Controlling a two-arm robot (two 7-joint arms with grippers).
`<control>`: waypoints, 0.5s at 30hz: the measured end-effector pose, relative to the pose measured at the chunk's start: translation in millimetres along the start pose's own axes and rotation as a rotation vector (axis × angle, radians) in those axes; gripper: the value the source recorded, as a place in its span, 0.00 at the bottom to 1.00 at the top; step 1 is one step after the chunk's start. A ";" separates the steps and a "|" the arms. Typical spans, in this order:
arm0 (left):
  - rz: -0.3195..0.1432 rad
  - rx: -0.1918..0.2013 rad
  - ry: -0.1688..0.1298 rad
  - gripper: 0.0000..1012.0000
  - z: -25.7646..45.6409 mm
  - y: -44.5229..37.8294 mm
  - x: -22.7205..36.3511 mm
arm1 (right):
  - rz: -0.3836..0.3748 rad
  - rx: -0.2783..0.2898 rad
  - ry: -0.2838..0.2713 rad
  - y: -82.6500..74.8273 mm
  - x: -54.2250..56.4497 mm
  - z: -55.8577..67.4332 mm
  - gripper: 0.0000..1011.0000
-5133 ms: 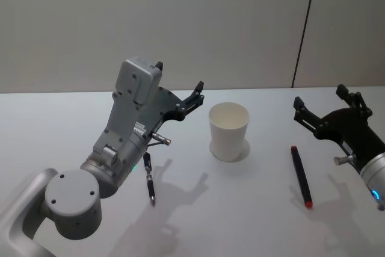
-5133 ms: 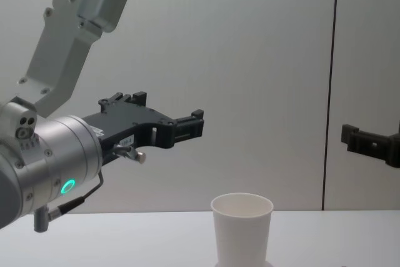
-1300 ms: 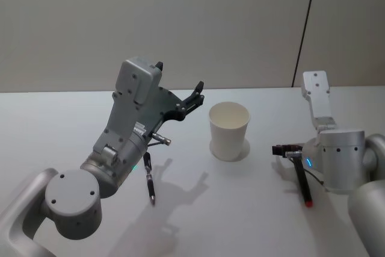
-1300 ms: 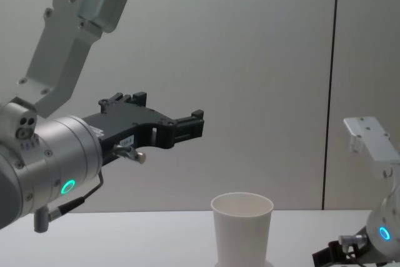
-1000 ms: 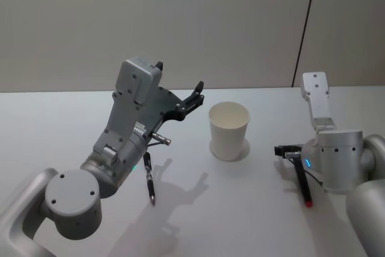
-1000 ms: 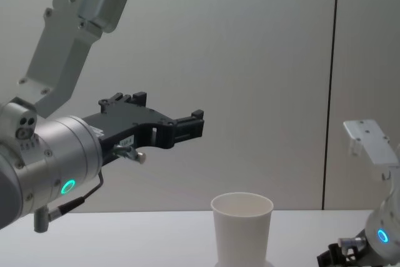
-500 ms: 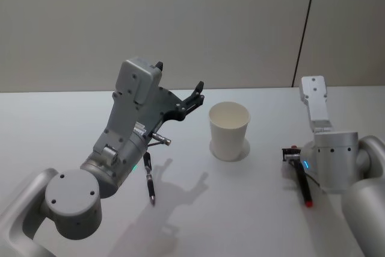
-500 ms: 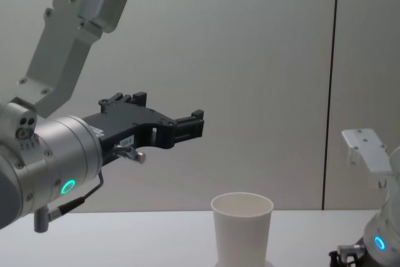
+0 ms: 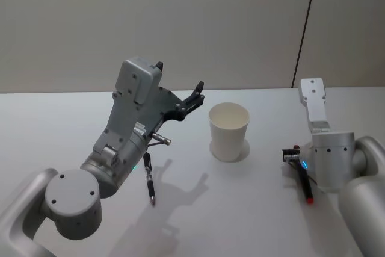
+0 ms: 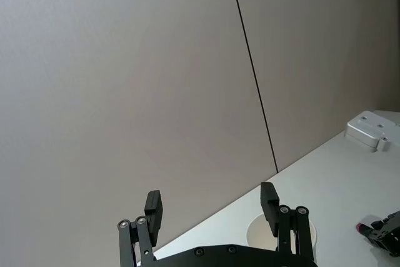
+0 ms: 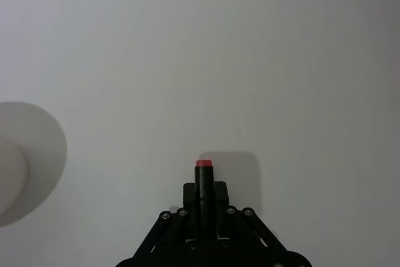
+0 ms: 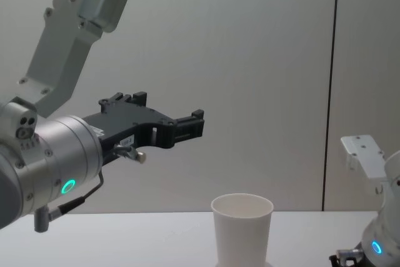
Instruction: Place the pen into the pen holder.
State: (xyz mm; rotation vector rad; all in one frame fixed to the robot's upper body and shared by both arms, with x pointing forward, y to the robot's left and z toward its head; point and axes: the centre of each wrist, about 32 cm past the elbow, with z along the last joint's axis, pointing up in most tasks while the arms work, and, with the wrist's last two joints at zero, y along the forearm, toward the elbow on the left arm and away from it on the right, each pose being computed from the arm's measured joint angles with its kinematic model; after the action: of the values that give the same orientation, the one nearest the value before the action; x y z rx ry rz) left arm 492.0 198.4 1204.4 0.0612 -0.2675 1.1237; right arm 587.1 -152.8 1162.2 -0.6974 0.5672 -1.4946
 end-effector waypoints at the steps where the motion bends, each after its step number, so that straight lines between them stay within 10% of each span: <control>1: 0.000 0.000 0.000 0.99 0.0 0.0 0.0 | 0.000 0.000 0.000 0.2 0.0 0.0 0.16; 15: 0.000 0.000 0.000 0.99 0.0 0.0 0.0 | 0.018 0.045 0.006 -2.0 1.8 -3.4 0.16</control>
State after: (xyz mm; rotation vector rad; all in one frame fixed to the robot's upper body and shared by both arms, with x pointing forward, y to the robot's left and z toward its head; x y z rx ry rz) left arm 492.0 198.4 1204.4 0.0611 -0.2675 1.1237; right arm 583.4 -154.8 1161.4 -0.6515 0.5419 -1.4891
